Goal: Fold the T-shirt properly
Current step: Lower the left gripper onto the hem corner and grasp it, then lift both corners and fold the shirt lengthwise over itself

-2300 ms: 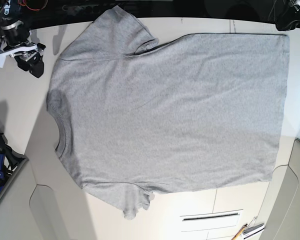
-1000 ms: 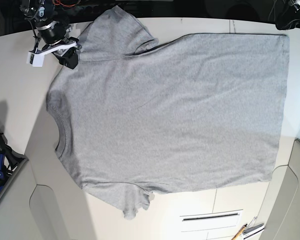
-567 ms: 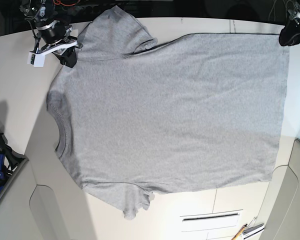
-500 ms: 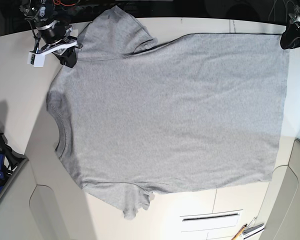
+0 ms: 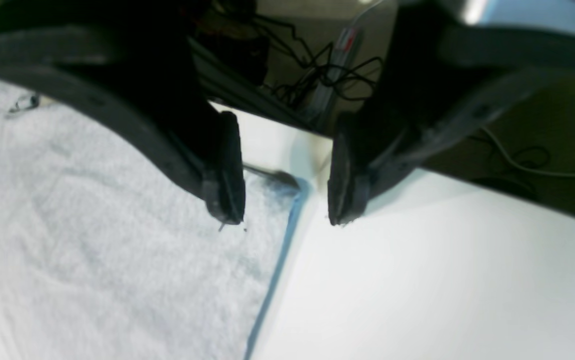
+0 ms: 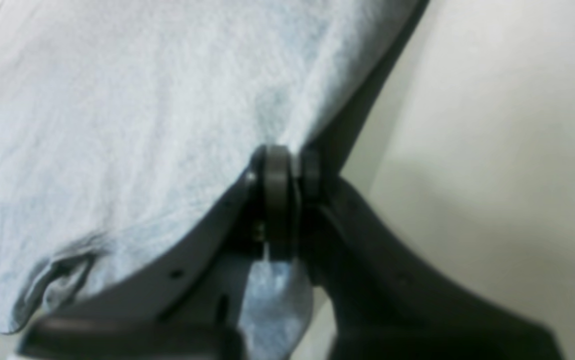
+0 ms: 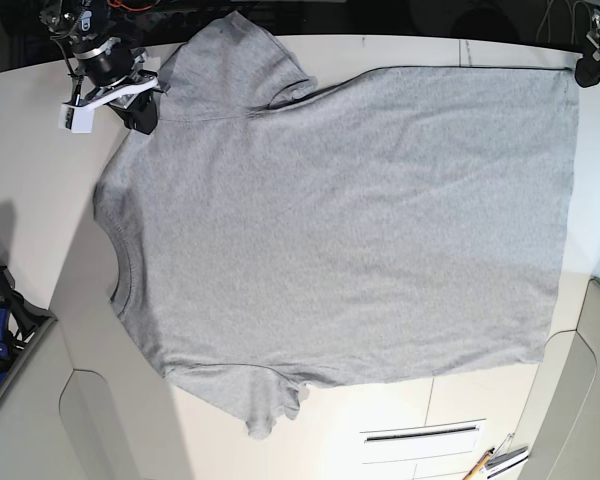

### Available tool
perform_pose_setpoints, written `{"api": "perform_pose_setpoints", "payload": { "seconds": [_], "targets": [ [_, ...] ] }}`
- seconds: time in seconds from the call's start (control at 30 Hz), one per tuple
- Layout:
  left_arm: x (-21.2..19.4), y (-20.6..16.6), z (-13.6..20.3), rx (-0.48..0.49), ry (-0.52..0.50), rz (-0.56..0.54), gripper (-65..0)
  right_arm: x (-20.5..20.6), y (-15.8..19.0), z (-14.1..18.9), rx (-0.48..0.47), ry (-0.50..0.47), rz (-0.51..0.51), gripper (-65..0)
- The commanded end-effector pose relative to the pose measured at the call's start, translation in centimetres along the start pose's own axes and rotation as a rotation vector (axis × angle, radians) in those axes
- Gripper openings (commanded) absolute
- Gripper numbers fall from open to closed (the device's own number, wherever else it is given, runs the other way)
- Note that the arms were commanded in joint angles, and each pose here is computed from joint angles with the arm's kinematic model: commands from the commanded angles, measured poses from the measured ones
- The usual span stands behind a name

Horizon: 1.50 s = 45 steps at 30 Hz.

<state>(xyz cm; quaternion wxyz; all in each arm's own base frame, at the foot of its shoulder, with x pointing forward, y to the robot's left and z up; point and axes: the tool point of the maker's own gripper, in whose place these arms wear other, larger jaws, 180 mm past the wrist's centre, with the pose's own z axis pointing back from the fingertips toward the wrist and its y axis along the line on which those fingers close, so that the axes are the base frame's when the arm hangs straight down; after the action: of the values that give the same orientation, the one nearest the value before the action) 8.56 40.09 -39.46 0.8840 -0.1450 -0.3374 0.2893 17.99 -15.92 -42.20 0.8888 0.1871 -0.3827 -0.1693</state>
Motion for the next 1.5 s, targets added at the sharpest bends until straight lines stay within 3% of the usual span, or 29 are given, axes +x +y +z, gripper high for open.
{"api": "perform_pose_setpoints", "payload": {
  "seconds": [0.0,0.33,0.77,1.0,1.07,1.2,1.23,1.47],
  "targets": [
    [1.5,-0.1,0.3,-0.007,-0.032,-0.016,-34.5,0.7,0.3,0.2,0.018,-0.022,0.015,-65.0],
    [1.2,0.6,-1.2,-0.010,-0.039,0.044,-34.5,0.7,0.3,0.2,0.017,-0.022,0.015,-65.0],
    [-4.4,-1.8,-3.7,-0.080,0.191,0.044,-34.5,0.7,0.2,0.2,0.017,-0.022,0.017,-65.0],
    [-5.1,-1.4,-2.9,-0.076,0.220,0.031,-34.7,0.7,0.2,0.2,0.017,-0.022,0.017,-65.0],
    [-4.6,-1.5,-2.8,-0.082,0.212,0.021,-38.4,0.7,0.2,0.2,0.016,-0.022,0.018,-65.0],
    [-2.8,-1.5,-2.4,-0.099,0.150,0.035,-62.1,0.5,0.0,0.4,0.008,-0.014,0.025,-65.0],
    [-2.3,-1.4,-2.2,-0.099,0.132,0.041,-65.0,0.3,0.0,0.4,0.007,-0.010,0.024,-65.0],
    [0.2,-0.1,-0.4,-0.069,0.038,0.066,-65.0,-1.1,-0.8,1.8,-0.014,0.034,0.040,-65.0]
  ]
}}
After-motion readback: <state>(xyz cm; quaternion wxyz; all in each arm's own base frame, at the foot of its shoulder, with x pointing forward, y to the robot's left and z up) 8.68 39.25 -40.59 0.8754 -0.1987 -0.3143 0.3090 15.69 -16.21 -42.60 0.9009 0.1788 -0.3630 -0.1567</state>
